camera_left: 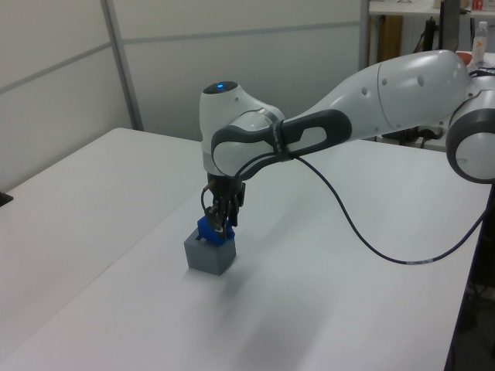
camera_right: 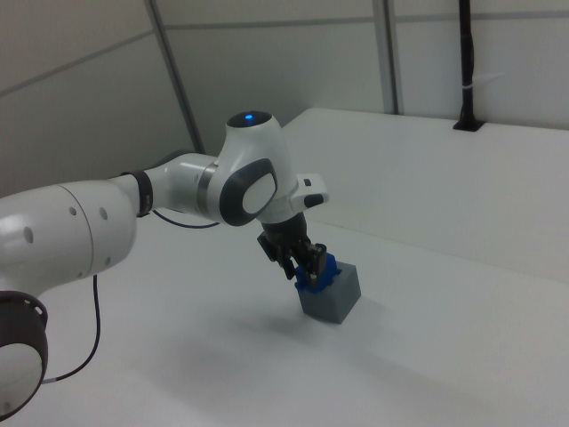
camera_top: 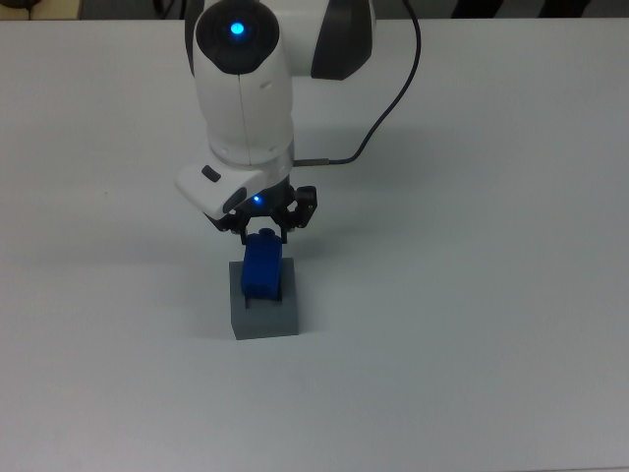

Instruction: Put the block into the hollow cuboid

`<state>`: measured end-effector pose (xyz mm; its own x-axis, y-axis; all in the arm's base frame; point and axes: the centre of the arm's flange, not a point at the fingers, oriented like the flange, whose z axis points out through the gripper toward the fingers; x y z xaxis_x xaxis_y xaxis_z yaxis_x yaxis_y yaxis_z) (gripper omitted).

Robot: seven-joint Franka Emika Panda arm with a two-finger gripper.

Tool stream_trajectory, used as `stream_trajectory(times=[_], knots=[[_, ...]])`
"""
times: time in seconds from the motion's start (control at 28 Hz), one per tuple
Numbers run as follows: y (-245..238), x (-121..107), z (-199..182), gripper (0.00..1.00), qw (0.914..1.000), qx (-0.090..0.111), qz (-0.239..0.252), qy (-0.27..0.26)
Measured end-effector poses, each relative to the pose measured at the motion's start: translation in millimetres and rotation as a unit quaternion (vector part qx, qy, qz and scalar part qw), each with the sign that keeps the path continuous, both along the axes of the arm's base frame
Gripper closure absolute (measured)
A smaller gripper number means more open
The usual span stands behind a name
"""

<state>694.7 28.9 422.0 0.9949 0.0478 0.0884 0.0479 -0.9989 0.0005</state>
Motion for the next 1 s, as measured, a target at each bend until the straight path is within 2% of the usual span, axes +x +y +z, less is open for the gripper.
stream_trajectory(times=[0.39, 0.82, 1.0], knots=[[0.1, -12.1, 39.2, 0.48, 0.9999, 0.013, 0.002, 0.002], [-1.2, -8.5, 17.9, 0.49, 0.9998, 0.012, 0.005, 0.017], [-1.7, -0.2, 18.6, 0.49, 0.9998, 0.013, 0.005, -0.013]])
